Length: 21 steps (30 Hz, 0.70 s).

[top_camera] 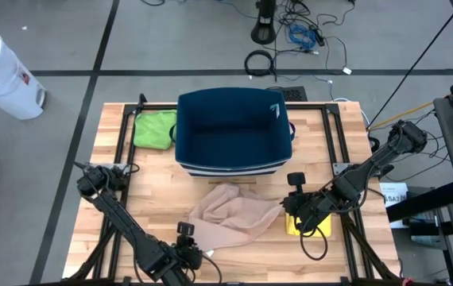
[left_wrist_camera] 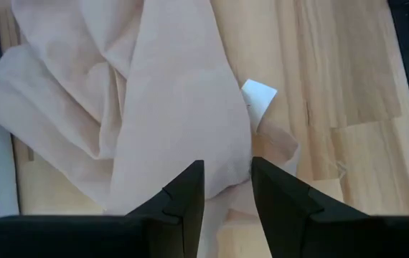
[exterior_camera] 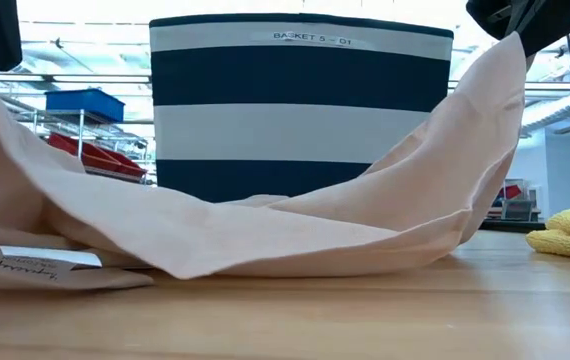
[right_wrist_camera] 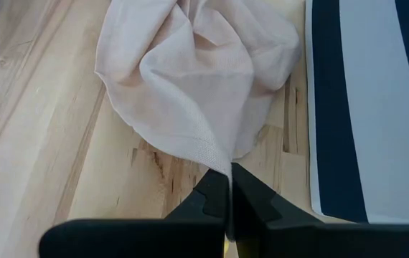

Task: Fold towel
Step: Fold the light brown towel

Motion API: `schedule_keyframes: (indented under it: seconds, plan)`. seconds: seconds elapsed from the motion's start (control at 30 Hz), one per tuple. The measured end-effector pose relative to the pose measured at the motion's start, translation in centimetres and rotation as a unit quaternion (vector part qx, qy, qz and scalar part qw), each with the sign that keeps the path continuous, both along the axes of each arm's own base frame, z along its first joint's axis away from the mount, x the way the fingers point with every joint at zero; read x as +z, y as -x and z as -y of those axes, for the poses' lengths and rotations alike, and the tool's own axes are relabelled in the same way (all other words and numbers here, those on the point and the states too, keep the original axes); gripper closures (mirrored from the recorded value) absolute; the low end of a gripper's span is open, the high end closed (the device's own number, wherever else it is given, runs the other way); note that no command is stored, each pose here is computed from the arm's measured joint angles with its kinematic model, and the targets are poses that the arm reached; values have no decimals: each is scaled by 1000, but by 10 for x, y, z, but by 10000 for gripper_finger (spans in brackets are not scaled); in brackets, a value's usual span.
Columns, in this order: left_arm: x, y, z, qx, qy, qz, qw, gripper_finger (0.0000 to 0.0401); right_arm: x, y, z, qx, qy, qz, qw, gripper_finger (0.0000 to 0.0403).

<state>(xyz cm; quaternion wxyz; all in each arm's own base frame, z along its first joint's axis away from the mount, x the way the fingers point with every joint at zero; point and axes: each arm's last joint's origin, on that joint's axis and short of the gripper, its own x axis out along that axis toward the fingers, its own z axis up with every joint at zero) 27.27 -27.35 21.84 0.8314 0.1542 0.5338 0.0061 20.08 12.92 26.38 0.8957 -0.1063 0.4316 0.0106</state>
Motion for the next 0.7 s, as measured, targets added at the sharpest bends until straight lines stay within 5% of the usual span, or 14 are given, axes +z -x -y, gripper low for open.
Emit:
schedule_keyframes:
  seconds: [0.7]
  plan:
    - [-2,-6,-15,0,17,-70,997,305,0,0,0,0,-2,3,1000,403]
